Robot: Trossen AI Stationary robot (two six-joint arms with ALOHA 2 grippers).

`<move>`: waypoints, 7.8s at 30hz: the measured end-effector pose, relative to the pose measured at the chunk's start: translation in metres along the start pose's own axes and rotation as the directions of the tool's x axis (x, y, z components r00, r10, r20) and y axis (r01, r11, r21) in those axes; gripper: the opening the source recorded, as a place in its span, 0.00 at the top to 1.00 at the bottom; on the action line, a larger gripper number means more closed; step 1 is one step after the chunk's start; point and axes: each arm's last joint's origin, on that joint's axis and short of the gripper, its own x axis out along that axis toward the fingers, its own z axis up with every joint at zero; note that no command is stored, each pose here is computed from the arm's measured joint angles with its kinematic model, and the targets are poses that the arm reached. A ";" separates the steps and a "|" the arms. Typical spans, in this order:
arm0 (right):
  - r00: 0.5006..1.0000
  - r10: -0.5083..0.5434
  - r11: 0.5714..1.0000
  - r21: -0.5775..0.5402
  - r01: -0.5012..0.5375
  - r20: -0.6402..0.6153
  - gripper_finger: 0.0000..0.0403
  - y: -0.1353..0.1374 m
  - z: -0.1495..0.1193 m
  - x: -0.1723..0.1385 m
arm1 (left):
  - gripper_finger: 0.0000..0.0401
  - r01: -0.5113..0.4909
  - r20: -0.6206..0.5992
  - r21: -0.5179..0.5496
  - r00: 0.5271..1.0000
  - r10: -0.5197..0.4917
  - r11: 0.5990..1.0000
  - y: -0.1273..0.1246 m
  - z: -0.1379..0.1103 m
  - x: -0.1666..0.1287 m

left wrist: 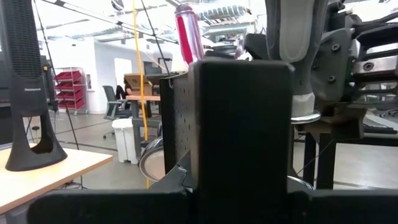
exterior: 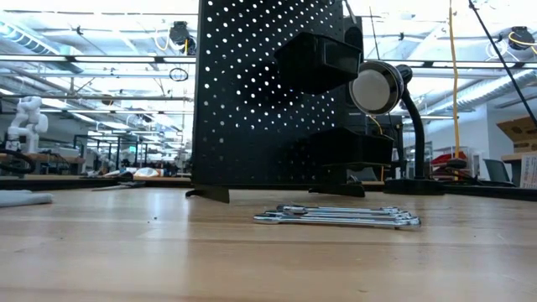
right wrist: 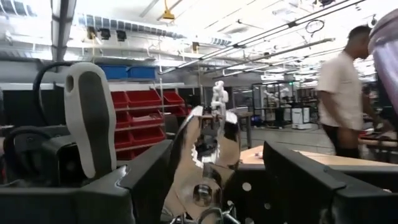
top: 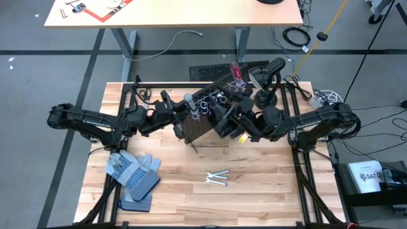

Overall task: Hang tools onto peg board
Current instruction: Unhang the black pliers from the black peg board

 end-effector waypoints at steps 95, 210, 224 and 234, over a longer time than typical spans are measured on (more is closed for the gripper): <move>0.995 0.077 0.992 -0.091 -0.083 -0.069 0.73 0.002 0.047 0.034 | 0.89 0.007 -0.024 0.011 1.000 -0.007 1.000 0.000 -0.002 0.000; 0.993 -0.107 0.994 -0.014 0.107 -0.049 0.77 0.023 0.025 0.033 | 0.89 0.000 -0.032 0.010 0.999 0.001 1.000 0.001 -0.003 0.000; 0.986 -0.152 0.982 0.126 0.141 0.076 0.77 0.015 0.045 0.034 | 0.89 0.004 -0.034 0.013 0.999 -0.003 1.000 0.001 -0.004 0.000; 0.974 -0.102 0.988 0.138 0.075 0.202 0.77 0.012 0.060 0.032 | 0.89 0.015 -0.034 0.015 0.999 -0.015 1.000 0.001 -0.004 0.000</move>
